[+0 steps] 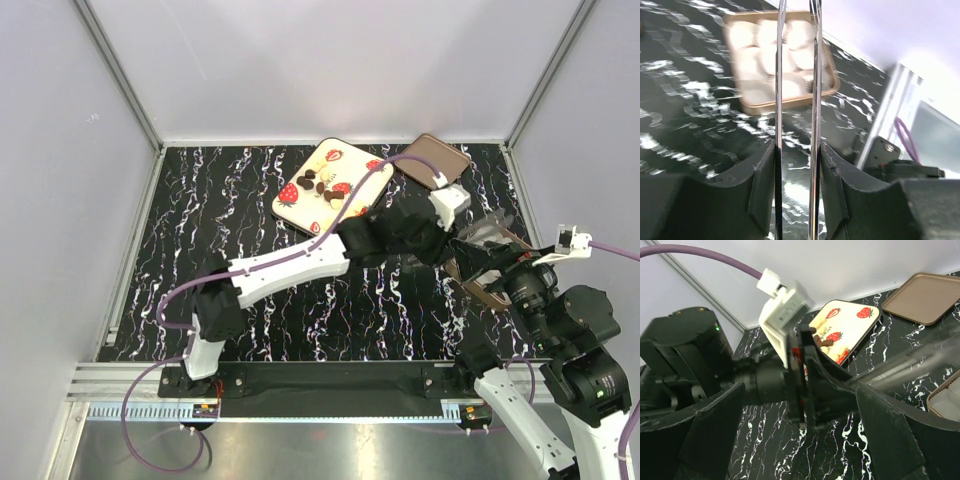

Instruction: Pack the chocolate

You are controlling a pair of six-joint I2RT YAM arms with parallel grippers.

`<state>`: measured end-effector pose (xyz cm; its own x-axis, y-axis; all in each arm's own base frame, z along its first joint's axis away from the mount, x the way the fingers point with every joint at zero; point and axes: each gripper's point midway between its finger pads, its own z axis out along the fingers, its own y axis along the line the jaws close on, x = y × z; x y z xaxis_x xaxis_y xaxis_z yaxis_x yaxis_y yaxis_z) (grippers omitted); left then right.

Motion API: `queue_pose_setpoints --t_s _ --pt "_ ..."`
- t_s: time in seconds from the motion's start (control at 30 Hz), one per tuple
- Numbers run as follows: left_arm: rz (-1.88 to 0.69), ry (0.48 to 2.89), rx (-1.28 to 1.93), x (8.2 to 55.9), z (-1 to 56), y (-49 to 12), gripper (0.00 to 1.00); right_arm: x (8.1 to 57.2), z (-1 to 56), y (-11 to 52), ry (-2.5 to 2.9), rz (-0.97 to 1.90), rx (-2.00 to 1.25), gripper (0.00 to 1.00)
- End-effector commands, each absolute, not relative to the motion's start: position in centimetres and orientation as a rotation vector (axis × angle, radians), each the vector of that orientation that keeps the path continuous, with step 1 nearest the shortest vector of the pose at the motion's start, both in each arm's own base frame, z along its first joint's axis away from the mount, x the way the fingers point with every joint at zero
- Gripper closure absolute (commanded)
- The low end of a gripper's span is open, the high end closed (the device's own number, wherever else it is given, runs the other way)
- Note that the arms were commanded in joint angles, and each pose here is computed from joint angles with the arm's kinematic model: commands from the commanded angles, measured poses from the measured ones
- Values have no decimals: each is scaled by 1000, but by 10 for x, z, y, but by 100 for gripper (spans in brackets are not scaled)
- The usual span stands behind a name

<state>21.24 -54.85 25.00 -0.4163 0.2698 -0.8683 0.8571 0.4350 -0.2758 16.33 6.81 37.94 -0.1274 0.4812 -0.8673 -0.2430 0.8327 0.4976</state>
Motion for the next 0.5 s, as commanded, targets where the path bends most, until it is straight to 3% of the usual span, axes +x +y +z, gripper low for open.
queue_pose_setpoints --t_s 0.0,0.3,0.47 --pt "-794 1969 791 253 258 -506 60 160 399 63 1523 628 206 1" --pt "-367 2261 458 315 197 -354 61 157 394 62 1532 625 206 1" --pt "-214 2331 336 322 171 -286 60 158 391 63 1537 626 204 1"
